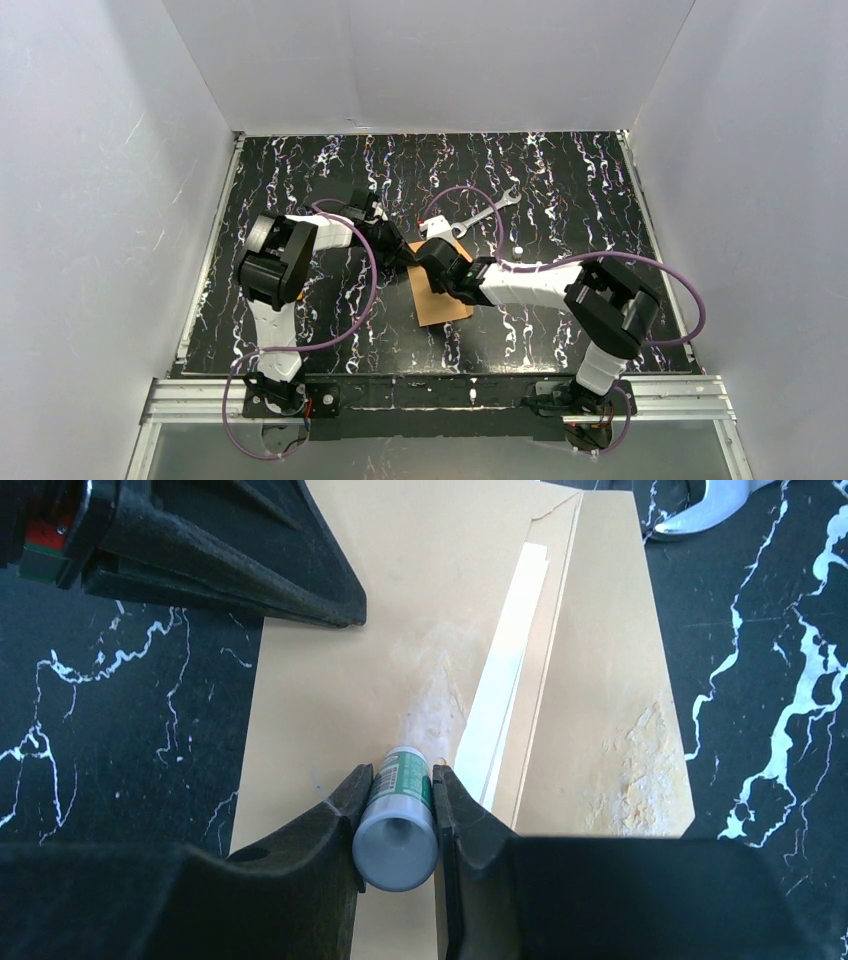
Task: Place the letter into the envelope and seal it
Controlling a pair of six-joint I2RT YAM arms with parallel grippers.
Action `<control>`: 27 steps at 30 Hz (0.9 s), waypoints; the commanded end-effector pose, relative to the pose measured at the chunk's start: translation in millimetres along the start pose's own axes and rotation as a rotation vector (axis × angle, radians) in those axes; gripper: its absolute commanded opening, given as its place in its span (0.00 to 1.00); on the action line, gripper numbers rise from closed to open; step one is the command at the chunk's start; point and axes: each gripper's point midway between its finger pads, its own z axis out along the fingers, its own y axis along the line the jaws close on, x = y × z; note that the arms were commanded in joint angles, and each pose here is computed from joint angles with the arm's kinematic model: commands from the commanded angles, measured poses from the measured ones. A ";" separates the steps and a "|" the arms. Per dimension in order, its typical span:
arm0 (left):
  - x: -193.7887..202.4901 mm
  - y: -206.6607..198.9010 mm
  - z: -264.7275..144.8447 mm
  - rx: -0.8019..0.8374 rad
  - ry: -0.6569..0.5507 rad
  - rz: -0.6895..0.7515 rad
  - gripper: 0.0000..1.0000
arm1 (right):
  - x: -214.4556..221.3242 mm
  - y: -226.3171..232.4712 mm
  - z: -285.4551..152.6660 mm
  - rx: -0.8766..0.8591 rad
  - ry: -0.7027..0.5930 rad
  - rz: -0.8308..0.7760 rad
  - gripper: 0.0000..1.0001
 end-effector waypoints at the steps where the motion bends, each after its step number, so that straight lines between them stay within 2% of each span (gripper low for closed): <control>1: 6.0 31.3 5.6 -0.139 0.029 0.055 0.07 | 4.2 -7.9 16.1 0.065 -0.026 -0.021 0.01; 5: 0.0 29.7 1.5 -0.171 0.016 0.112 0.01 | -8.0 -4.8 25.4 0.086 -0.057 -0.034 0.01; 10: -3.7 29.8 3.7 -0.181 -0.003 0.071 0.00 | -10.2 -2.9 28.0 0.093 -0.047 -0.037 0.01; 21: -34.1 35.3 5.7 -0.260 -0.183 -0.104 0.00 | 20.6 18.3 -1.3 -0.075 0.097 -0.051 0.01; 27: -37.5 34.0 4.8 -0.271 -0.195 -0.107 0.00 | 39.4 19.7 -18.7 -0.139 0.172 -0.061 0.01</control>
